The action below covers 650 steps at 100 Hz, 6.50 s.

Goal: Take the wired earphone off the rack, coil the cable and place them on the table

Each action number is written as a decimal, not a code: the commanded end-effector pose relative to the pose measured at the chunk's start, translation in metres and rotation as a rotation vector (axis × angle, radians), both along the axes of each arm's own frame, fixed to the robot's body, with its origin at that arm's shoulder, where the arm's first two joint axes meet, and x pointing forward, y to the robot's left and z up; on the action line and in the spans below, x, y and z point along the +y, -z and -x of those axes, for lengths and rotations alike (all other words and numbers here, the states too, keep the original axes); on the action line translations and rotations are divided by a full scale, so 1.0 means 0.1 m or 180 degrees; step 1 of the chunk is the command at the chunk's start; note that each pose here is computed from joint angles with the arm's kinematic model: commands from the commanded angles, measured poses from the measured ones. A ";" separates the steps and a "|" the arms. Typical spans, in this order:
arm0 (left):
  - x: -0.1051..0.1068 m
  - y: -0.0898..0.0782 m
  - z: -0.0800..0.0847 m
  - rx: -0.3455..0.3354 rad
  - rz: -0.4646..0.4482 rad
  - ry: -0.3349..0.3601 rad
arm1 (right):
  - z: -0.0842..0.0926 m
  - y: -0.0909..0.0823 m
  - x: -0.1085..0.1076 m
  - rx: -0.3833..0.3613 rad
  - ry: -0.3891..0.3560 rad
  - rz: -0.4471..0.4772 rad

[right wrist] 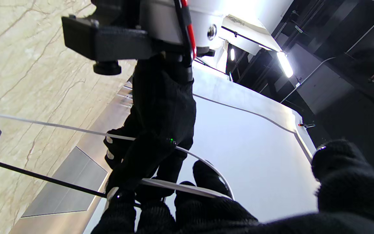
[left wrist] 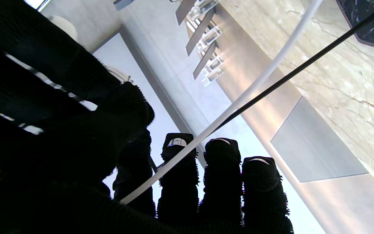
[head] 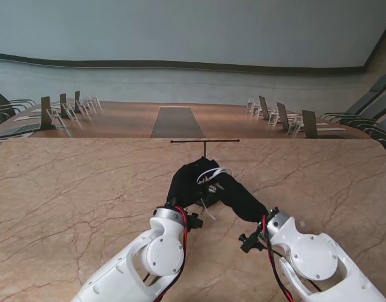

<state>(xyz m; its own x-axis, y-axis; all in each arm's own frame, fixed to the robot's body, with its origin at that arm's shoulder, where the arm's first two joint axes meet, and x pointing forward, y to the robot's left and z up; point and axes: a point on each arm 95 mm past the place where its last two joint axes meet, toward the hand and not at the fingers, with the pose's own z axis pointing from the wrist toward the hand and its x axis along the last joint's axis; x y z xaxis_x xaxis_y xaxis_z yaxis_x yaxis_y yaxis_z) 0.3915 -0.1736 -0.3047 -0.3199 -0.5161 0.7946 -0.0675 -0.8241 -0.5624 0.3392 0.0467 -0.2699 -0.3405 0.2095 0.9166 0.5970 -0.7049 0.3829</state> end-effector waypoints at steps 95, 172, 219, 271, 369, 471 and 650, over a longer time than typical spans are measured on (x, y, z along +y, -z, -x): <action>0.28 0.02 0.16 0.0097 -0.0164 0.0640 | 0.01 0.06 -0.08 -0.0105 0.0148 -0.0017; 0.31 -0.03 0.11 -0.0160 -0.0194 0.0537 | -0.03 0.13 -0.09 0.0018 0.0173 0.0047; 0.18 -0.01 0.10 -0.0185 -0.0202 0.0540 | -0.04 0.13 -0.03 0.0062 0.0126 0.0036; 0.10 -0.07 0.06 -0.0234 -0.0094 0.0466 | -0.04 0.11 0.05 0.0086 0.0030 0.0049; 0.19 -0.02 -0.03 -0.0136 -0.0052 0.0222 | 0.00 0.03 -0.10 -0.0070 0.0147 0.0062; 0.26 0.03 -0.13 -0.0157 -0.0047 0.0047 | 0.18 0.06 0.11 0.0151 0.0075 0.0088; 0.49 0.10 0.04 -0.0019 -0.0406 0.1144 | 0.05 0.25 -0.11 0.0202 0.0302 0.0272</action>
<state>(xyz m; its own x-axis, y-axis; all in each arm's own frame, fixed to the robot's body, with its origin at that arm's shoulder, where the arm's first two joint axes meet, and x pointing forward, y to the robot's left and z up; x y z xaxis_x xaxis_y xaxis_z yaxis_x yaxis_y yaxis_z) 0.3897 -0.1249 -0.3121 -0.5023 -0.4677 0.7273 -0.3220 -0.6794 -0.6593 0.3348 0.0339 -0.2949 -0.2552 0.3201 0.9124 0.5498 -0.7282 0.4093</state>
